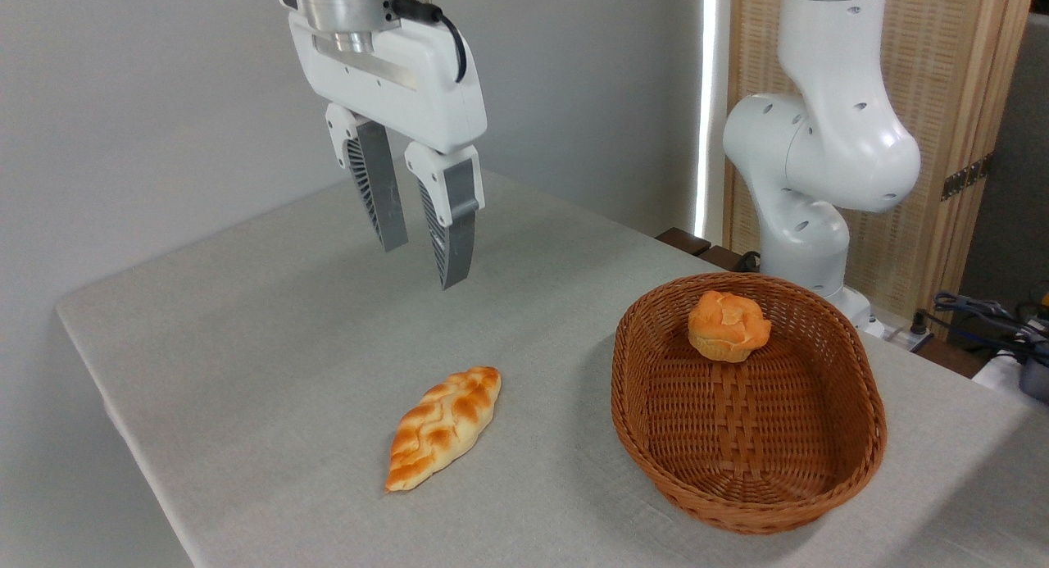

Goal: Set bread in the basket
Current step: 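Move the open gripper toward the braided bread loaf, then lower the open gripper over the braided bread loaf, then close the gripper on the end of the braided loaf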

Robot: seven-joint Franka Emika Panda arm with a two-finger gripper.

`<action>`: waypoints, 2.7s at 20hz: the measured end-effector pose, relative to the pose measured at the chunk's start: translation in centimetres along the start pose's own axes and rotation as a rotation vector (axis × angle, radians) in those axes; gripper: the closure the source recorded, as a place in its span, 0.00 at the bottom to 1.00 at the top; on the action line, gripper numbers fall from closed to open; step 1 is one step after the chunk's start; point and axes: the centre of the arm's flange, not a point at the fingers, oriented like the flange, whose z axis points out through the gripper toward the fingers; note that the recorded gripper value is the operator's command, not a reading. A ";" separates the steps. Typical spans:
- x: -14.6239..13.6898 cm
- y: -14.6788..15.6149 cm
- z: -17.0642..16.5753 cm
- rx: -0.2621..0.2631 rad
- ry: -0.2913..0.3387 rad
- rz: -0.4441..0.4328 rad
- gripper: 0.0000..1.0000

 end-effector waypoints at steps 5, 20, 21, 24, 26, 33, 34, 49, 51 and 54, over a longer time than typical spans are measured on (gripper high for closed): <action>0.1 -0.3 2.6 -0.026 -0.015 -0.006 0.00; 0.9 0.5 14.5 -0.109 0.043 -0.043 0.00; 0.9 0.5 14.9 -0.113 0.040 -0.044 0.00; 0.8 0.5 15.6 -0.118 0.033 -0.046 0.00; 0.9 0.5 16.1 -0.118 0.032 -0.046 0.00; 1.3 1.5 19.3 -0.110 0.032 -0.034 0.00; 1.3 1.6 19.5 -0.111 0.030 -0.033 0.00; 1.4 2.1 19.9 -0.062 -0.025 0.020 0.00; 1.3 2.1 20.2 -0.057 -0.036 0.026 0.00; 1.2 2.2 20.4 -0.058 -0.042 0.028 0.00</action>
